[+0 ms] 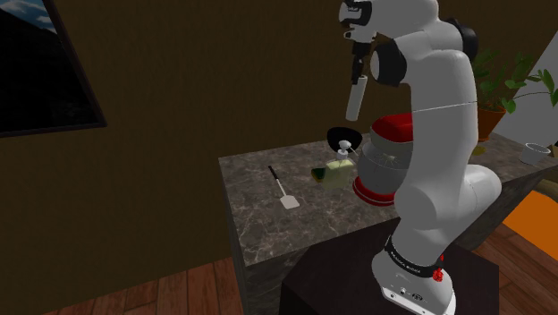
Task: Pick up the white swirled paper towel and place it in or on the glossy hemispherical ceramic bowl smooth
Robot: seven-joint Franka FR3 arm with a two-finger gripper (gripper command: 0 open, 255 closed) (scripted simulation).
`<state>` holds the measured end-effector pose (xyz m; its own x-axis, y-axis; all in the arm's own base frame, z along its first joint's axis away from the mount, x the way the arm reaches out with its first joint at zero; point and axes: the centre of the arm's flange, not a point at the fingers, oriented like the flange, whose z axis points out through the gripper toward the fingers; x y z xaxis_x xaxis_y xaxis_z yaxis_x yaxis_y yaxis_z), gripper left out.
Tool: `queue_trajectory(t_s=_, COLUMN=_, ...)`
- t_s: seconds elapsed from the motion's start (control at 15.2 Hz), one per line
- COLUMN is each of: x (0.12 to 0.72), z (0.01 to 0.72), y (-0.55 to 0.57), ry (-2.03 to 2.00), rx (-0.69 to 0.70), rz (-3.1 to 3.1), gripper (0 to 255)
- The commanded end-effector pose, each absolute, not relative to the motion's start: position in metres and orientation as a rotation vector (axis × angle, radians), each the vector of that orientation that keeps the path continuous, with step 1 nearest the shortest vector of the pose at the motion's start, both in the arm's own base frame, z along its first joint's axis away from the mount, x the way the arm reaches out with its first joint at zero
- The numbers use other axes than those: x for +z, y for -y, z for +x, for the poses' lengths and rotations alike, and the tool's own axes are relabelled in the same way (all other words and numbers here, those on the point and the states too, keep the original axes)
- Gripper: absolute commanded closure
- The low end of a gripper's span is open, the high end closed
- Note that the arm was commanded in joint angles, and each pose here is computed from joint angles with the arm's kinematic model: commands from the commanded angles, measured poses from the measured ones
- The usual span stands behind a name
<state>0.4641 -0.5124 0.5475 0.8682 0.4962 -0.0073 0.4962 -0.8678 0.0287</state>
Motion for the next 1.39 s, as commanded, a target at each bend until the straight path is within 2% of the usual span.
queue_trajectory(t_s=0.0, x=0.537, z=0.465, y=0.513, ry=-0.799, rx=0.001, rz=3.007, gripper=255)
queue_trajectory(t_s=0.99, x=0.458, z=0.465, y=0.513, ry=-0.799, rx=0.001, rz=3.007, gripper=255)
queue_trajectory(t_s=1.32, x=0.457, z=0.465, y=0.513, ry=-0.799, rx=0.001, rz=3.007, gripper=255)
